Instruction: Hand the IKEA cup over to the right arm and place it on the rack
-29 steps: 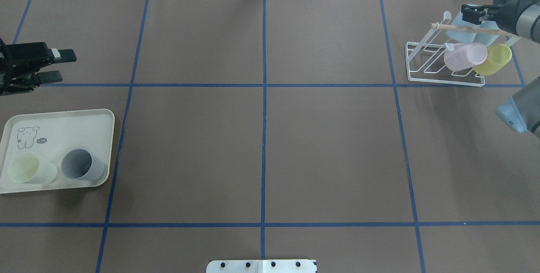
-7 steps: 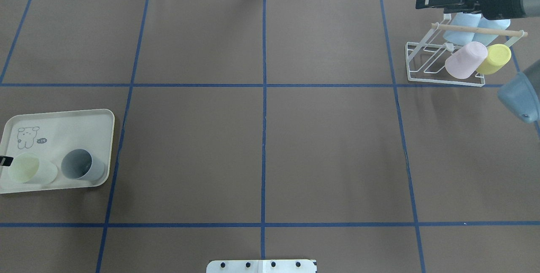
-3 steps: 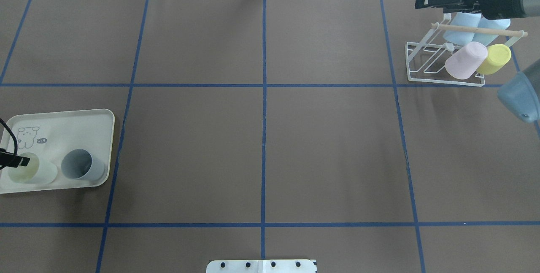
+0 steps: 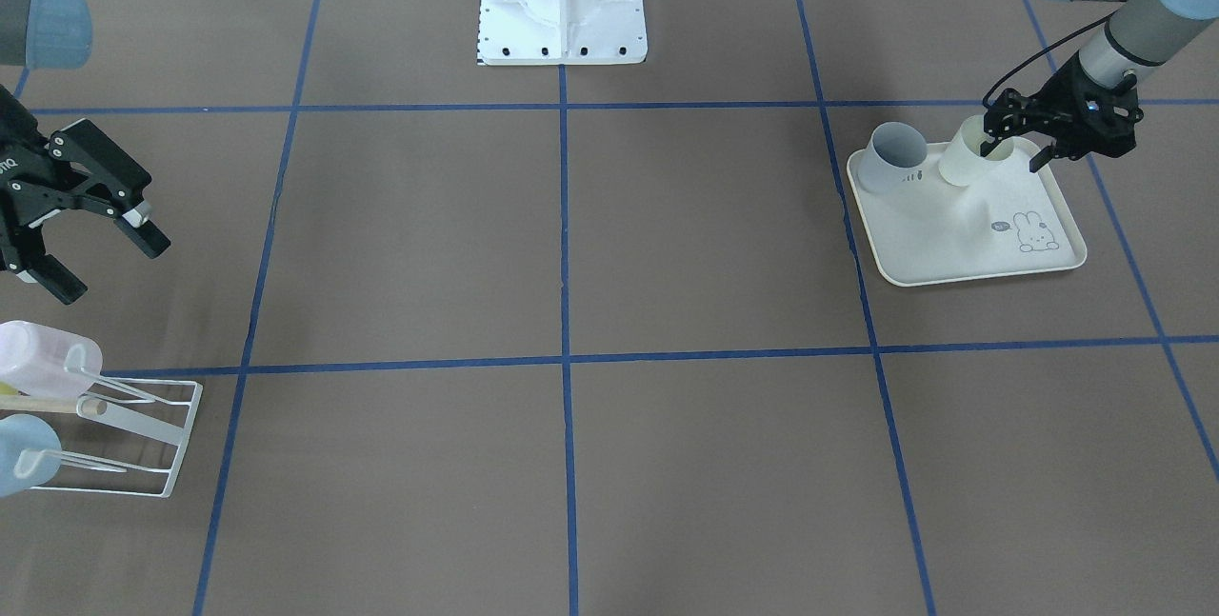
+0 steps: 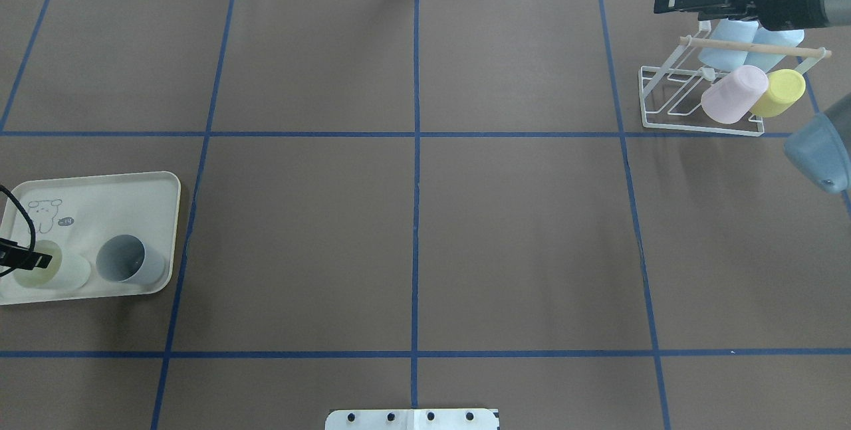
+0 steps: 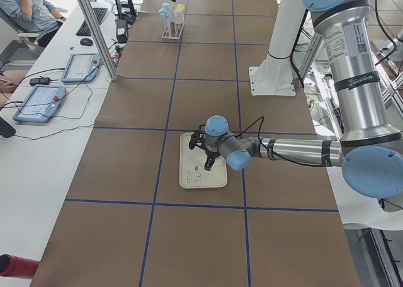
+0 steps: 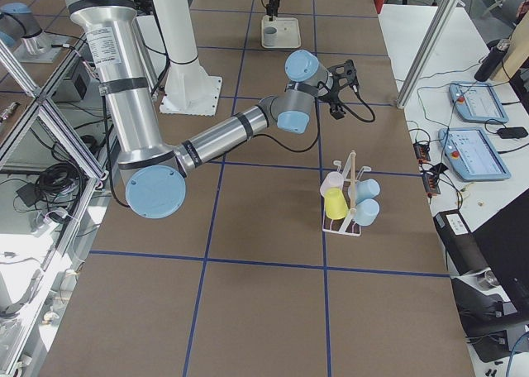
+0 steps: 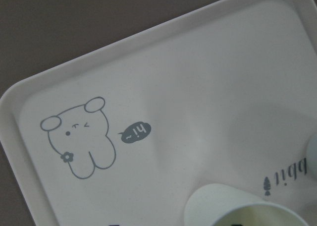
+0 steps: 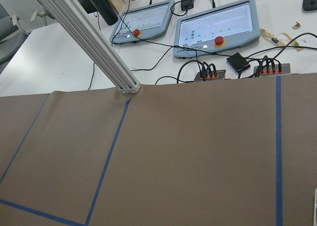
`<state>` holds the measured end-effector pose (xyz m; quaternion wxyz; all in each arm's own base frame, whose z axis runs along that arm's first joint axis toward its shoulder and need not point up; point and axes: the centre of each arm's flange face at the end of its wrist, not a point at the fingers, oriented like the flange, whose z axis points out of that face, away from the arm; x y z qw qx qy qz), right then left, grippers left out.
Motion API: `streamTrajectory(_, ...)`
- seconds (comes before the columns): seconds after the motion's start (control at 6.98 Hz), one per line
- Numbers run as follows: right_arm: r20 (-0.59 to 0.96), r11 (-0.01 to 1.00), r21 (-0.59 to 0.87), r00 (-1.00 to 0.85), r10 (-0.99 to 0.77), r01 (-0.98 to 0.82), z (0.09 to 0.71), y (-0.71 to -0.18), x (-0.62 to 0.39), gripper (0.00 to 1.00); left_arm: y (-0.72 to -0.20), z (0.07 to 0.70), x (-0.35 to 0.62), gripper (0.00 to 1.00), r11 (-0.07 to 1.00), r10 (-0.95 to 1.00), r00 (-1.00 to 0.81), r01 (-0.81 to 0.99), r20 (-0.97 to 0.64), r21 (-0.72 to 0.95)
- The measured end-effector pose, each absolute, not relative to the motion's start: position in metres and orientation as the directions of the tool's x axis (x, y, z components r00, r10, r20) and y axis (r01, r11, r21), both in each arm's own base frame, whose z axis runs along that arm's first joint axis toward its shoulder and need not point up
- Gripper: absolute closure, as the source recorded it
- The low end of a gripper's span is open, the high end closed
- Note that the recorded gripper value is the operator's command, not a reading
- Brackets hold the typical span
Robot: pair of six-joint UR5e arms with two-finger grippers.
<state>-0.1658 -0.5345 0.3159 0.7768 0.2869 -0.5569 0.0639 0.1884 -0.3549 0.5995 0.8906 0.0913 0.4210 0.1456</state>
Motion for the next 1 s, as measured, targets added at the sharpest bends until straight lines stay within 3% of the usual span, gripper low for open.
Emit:
streamTrajectory(0.57, 0.902, 0.827, 0.375, 0.371, -0.221, -0.419, 0.3154, -0.5334, -0.1651, 0.0, -0.3449, 0.5896, 0.1817, 0.65, 0.941, 0.336, 0.602, -0.186, -0.724, 0.282)
streamTrajectory(0.72, 0.902, 0.827, 0.375, 0.371, -0.222, -0.419, 0.3154, -0.5331, -0.165, 0.0, -0.3437, 0.5886, 0.1807, 0.87, 0.942, 0.335, 0.603, -0.186, -0.724, 0.281)
streamTrajectory(0.86, 0.902, 0.827, 0.375, 0.371, -0.221, -0.419, 0.3153, -0.5329, -0.1649, 0.0, -0.3434, 0.5886, 0.1803, 1.0, 0.942, 0.334, 0.605, -0.186, -0.723, 0.28)
streamTrajectory(1.0, 0.902, 0.827, 0.375, 0.37, -0.221, -0.42, 0.3153, -0.5328, -0.1648, 0.0, -0.3435, 0.5883, 0.1795, 1.0, 0.942, 0.333, 0.608, -0.184, -0.721, 0.28)
